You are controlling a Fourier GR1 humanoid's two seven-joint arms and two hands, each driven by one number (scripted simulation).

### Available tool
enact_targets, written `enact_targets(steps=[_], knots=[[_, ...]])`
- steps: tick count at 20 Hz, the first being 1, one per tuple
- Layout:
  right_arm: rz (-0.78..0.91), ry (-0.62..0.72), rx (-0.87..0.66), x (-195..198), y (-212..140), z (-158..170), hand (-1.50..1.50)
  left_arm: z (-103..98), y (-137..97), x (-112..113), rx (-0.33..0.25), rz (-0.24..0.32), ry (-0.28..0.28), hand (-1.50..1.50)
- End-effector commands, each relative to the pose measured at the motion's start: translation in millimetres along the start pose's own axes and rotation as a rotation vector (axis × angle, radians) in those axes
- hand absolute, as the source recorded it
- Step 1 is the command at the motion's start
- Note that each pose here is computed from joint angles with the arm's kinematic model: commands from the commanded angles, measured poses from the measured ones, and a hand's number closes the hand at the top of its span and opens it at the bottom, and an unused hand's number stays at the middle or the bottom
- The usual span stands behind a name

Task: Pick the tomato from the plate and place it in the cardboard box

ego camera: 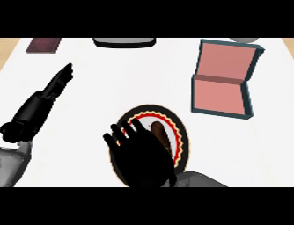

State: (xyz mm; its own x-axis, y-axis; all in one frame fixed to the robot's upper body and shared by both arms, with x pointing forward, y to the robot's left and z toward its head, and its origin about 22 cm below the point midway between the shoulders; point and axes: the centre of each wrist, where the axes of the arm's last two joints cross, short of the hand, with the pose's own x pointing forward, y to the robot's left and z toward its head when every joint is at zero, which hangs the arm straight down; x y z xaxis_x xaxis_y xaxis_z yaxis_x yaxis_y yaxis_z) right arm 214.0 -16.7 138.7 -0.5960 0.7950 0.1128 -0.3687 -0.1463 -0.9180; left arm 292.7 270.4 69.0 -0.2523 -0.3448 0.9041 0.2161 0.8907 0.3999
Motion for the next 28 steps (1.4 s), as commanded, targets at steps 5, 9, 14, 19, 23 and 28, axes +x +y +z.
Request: enact_targets(steps=[5, 9, 14, 19, 23, 28], knots=[[0.066, 0.067, -0.022, 14, 19, -8, -1.50, 12, -11, 9, 0.015, 0.005, 0.002, 0.00], [0.070, 0.085, -0.027, 13, 38, -24, -1.50, 2, -4, 3, -0.001, -0.002, -0.001, 0.00], [0.099, 0.117, 0.005, 7, 45, -24, -1.50, 2, -2, 0, 0.024, 0.007, 0.024, 0.00], [0.113, 0.151, -0.006, -8, 54, -30, -1.50, 17, -2, -4, -0.005, -0.001, 0.004, 0.00], [0.099, 0.137, -0.007, -8, 59, -52, -1.50, -4, 2, 2, -0.011, -0.001, 0.005, 0.00], [0.084, 0.108, 0.037, -25, 56, -61, -1.50, 1, 2, -10, 0.016, 0.001, -0.008, 0.00]])
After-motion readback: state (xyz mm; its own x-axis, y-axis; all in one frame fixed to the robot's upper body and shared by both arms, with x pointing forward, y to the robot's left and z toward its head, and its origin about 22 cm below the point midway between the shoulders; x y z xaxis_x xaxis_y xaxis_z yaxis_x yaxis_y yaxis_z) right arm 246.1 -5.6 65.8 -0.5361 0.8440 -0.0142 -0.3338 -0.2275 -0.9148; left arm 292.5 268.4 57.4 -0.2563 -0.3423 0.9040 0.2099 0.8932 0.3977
